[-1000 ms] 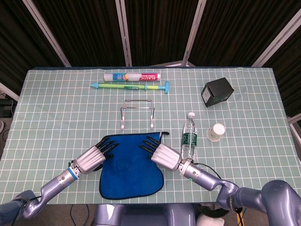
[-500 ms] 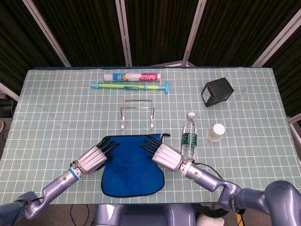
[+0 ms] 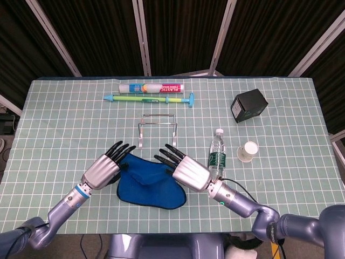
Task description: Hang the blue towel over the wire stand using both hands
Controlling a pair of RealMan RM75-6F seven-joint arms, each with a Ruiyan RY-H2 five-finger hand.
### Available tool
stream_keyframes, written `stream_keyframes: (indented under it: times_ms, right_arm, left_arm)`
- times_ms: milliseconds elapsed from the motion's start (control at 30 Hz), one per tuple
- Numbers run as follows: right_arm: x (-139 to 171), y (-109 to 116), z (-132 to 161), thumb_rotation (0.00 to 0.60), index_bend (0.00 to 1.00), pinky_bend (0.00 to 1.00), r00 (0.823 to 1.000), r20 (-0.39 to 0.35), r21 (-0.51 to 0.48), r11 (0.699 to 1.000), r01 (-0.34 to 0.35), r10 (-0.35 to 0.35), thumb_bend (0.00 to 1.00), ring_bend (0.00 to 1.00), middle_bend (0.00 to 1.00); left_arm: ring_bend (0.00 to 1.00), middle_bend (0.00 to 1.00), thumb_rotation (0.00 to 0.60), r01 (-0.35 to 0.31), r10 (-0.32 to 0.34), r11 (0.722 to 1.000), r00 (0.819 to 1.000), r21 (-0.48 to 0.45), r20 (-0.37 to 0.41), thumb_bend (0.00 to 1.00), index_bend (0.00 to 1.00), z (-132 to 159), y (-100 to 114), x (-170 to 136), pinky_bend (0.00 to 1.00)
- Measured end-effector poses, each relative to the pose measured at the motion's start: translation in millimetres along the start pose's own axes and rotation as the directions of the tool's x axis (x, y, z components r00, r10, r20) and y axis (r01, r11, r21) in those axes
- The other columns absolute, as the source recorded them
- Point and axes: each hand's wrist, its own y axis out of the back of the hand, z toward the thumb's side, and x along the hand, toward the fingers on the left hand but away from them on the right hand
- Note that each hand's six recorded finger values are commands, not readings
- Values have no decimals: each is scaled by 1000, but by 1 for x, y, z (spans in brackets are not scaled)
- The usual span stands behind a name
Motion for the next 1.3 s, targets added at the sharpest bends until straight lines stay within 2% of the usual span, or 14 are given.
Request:
stream_keyframes:
  times_ms: [133, 267, 400, 567, 700, 867, 1067, 1300]
  right_arm:
    - [-19, 39, -16, 600, 640, 0, 996, 41, 21, 997, 75, -76, 493, 0, 88]
    - [-41, 77, -39, 600, 641, 0, 985, 108, 43, 990, 133, -137, 491, 0, 90]
    - [-57, 101, -59, 600, 642, 0, 973, 163, 63, 986, 155, -164, 491, 0, 96]
    - [-70, 118, -81, 600, 642, 0, 959, 227, 77, 985, 157, -171, 488, 0, 98]
    - [-76, 119, -100, 600, 641, 0, 948, 278, 90, 986, 138, -158, 487, 0, 100]
    - [-76, 107, -128, 600, 641, 0, 930, 342, 98, 990, 104, -132, 486, 0, 100]
    - [-73, 83, -147, 600, 641, 0, 919, 385, 65, 996, 69, -88, 485, 0, 100]
    - [-69, 49, -159, 600, 641, 0, 906, 422, 6, 999, 33, -33, 484, 0, 101]
  left_arm:
    - [0, 0, 600, -88, 87, 996, 996, -13, -32, 545, 792, -2, 32, 20, 0]
    - [0, 0, 600, -183, 181, 983, 981, -22, -70, 545, 792, -5, 71, 44, 0]
    - [0, 0, 600, -247, 244, 969, 964, -14, -107, 544, 792, -10, 104, 65, 0]
    - [0, 0, 600, -278, 277, 961, 951, 8, -141, 545, 792, -18, 126, 84, 0]
    - [0, 0, 600, -276, 275, 961, 946, 17, -169, 543, 791, -26, 133, 96, 0]
    - [0, 0, 600, -259, 261, 965, 942, 35, -210, 546, 793, -41, 128, 108, 0]
    - [0, 0, 600, -228, 227, 973, 941, 26, -250, 546, 794, -57, 112, 115, 0]
    - [0, 0, 600, -173, 163, 985, 942, -8, -293, 545, 793, -72, 84, 118, 0]
